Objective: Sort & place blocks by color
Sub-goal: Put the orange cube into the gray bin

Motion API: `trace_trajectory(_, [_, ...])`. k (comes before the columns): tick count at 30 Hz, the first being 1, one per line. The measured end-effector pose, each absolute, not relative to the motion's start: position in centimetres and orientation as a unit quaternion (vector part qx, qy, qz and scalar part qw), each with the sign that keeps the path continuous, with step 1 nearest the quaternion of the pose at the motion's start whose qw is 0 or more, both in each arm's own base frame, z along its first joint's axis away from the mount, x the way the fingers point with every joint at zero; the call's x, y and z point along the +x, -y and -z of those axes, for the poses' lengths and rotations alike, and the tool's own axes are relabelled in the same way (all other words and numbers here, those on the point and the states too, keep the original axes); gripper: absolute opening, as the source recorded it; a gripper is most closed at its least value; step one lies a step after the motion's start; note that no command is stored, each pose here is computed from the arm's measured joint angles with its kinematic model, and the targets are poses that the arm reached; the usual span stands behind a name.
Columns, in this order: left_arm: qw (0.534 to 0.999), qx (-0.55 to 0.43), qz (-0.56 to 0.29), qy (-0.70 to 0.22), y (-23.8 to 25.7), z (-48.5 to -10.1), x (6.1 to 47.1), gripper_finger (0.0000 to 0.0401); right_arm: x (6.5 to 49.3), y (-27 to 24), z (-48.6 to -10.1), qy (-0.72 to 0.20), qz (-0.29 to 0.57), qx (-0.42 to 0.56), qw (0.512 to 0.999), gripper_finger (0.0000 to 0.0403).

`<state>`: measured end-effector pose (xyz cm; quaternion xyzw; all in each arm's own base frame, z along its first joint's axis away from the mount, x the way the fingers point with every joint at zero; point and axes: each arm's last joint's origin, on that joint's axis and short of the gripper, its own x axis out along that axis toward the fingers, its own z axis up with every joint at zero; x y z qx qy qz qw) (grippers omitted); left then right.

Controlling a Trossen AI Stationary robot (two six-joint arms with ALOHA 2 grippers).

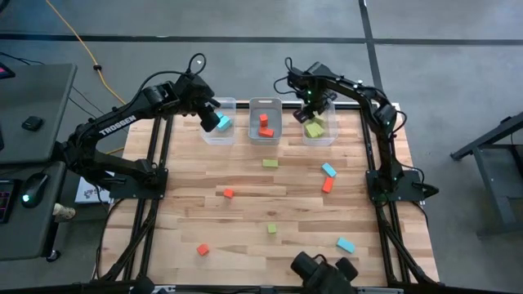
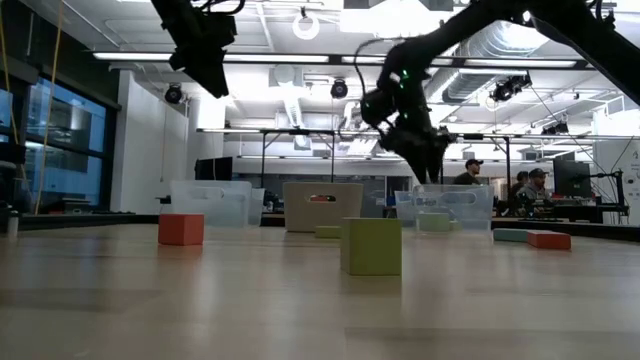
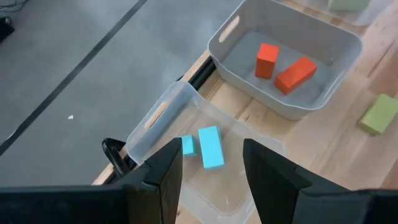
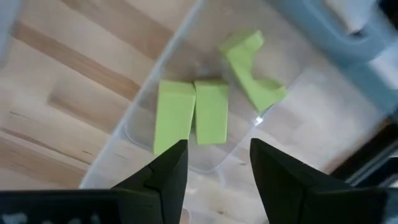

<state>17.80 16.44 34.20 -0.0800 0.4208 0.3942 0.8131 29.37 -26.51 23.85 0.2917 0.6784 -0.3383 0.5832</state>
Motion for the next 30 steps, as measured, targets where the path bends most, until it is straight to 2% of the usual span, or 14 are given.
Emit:
trace_trajectory(6, [0.818, -0.093, -0.379, -0.422, -16.3, -34.1, 17.8, 0.015, 31.0, 25.3, -27.9, -0.659, 0.365, 0.247, 0.61, 0.0162])
trace_trajectory(11, [0.814, -0.105, -0.379, -0.427, -16.2, -34.0, 17.7, 0.0175, 32.3, 23.7, -31.0, -0.624, 0.38, 0.23, 0.643, 0.0162])
trace_trajectory(15, [0.803, -0.141, -0.378, -0.439, -15.8, -33.6, 17.4, 0.0192, 33.4, 22.2, -33.5, -0.586, 0.377, 0.226, 0.681, 0.0162])
trace_trajectory(21, [0.791, -0.227, -0.346, -0.449, -14.8, -33.1, 17.4, 0.0195, 34.3, 19.5, -36.7, -0.536, 0.364, 0.21, 0.733, 0.0162])
trace_trajectory(25, [0.778, -0.248, -0.333, -0.472, -13.6, -32.2, 17.8, 0.0195, 33.6, 17.5, -37.9, -0.532, 0.38, 0.203, 0.729, 0.0162])
trace_trajectory(30, [0.761, -0.247, -0.302, -0.518, -11.5, -30.9, 18.4, 0.0195, 32.7, 15.8, -40.0, -0.502, 0.397, 0.177, 0.748, 0.0162])
